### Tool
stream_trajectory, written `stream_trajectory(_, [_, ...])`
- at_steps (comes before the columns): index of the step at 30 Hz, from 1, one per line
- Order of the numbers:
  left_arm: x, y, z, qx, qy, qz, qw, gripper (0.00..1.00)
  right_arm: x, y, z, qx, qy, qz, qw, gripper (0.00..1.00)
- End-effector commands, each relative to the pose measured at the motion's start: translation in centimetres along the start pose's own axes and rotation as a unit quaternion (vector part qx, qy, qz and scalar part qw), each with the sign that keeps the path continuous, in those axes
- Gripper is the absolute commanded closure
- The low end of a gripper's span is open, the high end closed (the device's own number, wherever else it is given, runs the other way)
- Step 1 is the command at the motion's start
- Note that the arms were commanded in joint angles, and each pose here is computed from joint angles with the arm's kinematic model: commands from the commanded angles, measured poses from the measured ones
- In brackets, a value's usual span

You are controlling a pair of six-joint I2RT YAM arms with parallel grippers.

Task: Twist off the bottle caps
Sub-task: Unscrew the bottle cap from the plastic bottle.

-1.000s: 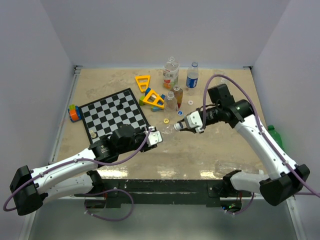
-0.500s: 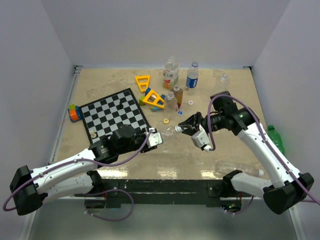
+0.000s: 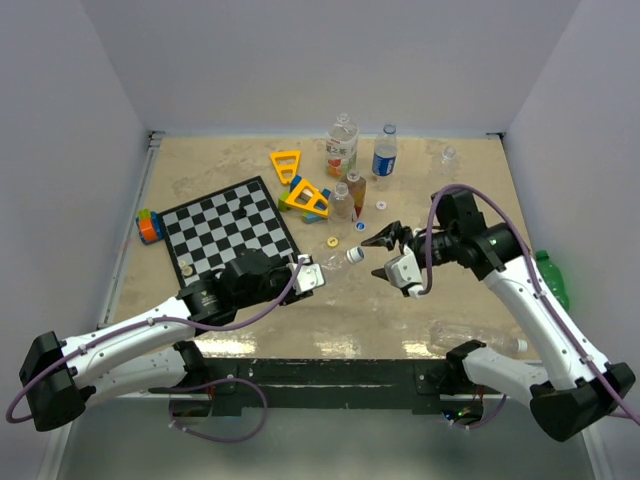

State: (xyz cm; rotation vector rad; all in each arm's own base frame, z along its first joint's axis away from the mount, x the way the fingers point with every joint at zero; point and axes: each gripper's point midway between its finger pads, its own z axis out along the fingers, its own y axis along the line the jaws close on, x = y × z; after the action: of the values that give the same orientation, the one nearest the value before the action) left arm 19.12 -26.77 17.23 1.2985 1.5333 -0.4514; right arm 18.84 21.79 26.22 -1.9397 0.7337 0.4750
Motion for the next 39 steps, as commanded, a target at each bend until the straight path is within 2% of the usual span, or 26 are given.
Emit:
stream_trajectory(1, [-0.9, 0.7, -0.4, -0.015, -0.016, -0.009, 1.0, 1.0, -1.8, -0.5, -1.6, 0.041, 0.005, 0.063, 0.997, 0.33])
stream_trajectory(4, [-0.9, 0.6, -0.4, -0.013, -0.016, -0.009, 1.0, 1.0, -2.7, -1.9, -2.6, 0.088, 0.006, 0.143, 0.986, 0.33])
stream_trajectory(8, [-0.9, 0.6, -0.3, -0.012, -0.016, -0.009, 1.0, 1.0, -2.9, -3.8, -3.3, 0.157, -0.002, 0.306, 0.939, 0.28])
stream_trajectory(11, [-0.8, 0.6, -0.3, -0.012, -0.016, -0.009, 1.0, 1.0, -2.9, -3.1, -2.4, 0.145, -0.02, 0.385, 0.911, 0.25])
stream_trajectory(12, [-0.8, 0.6, -0.3, -0.013, -0.015, -0.01, 1.0, 1.0, -3.1, -3.0, -1.9, 0.137, -0.036, 0.405, 0.903, 0.05])
stream_trajectory(13, [-0.8, 0.6, -0.3, -0.013, -0.014, -0.01, 1.0, 1.0, -2.7, -2.7, -1.8, 0.131, -0.029, 0.407, 0.904, 0.02])
stream_trajectory(16, [-0.8, 0.6, -0.3, -0.014, -0.015, -0.01, 1.0, 1.0, -2.2, -3.2, -1.1, 0.121, -0.034, 0.44, 0.889, 0.02])
stream_trajectory(18, [-0.8, 0.7, -0.4, -0.015, -0.015, -0.01, 1.0, 1.0, -1.8, -2.7, -0.3, 0.086, -0.037, 0.453, 0.887, 0.02])
stream_trajectory(21, [-0.9, 0.7, -0.5, -0.016, -0.017, -0.009, 1.0, 1.0, 0.3, -2.0, 1.1, 0.056, -0.013, 0.497, 0.866, 0.02])
stream_trajectory(24, [-1.1, 0.7, -0.5, -0.016, -0.019, -0.009, 1.0, 1.0, 1.4, -1.6, 1.8, 0.041, -0.002, 0.518, 0.855, 0.02])
stream_trajectory(27, [-1.0, 0.7, -0.5, -0.016, -0.019, -0.009, 1.0, 1.0, 1.4, -1.8, 2.0, 0.037, -0.007, 0.521, 0.853, 0.03])
stream_trajectory(32, [-1.1, 0.6, -0.5, -0.015, -0.02, -0.009, 1.0, 1.0, 0.5, -1.7, 1.8, 0.03, -0.021, 0.514, 0.857, 0.13])
stream_trajectory(39, [-0.9, 0.6, -0.5, -0.015, -0.018, -0.009, 1.0, 1.0, -0.7, -2.1, 1.5, 0.019, -0.042, 0.507, 0.861, 0.19])
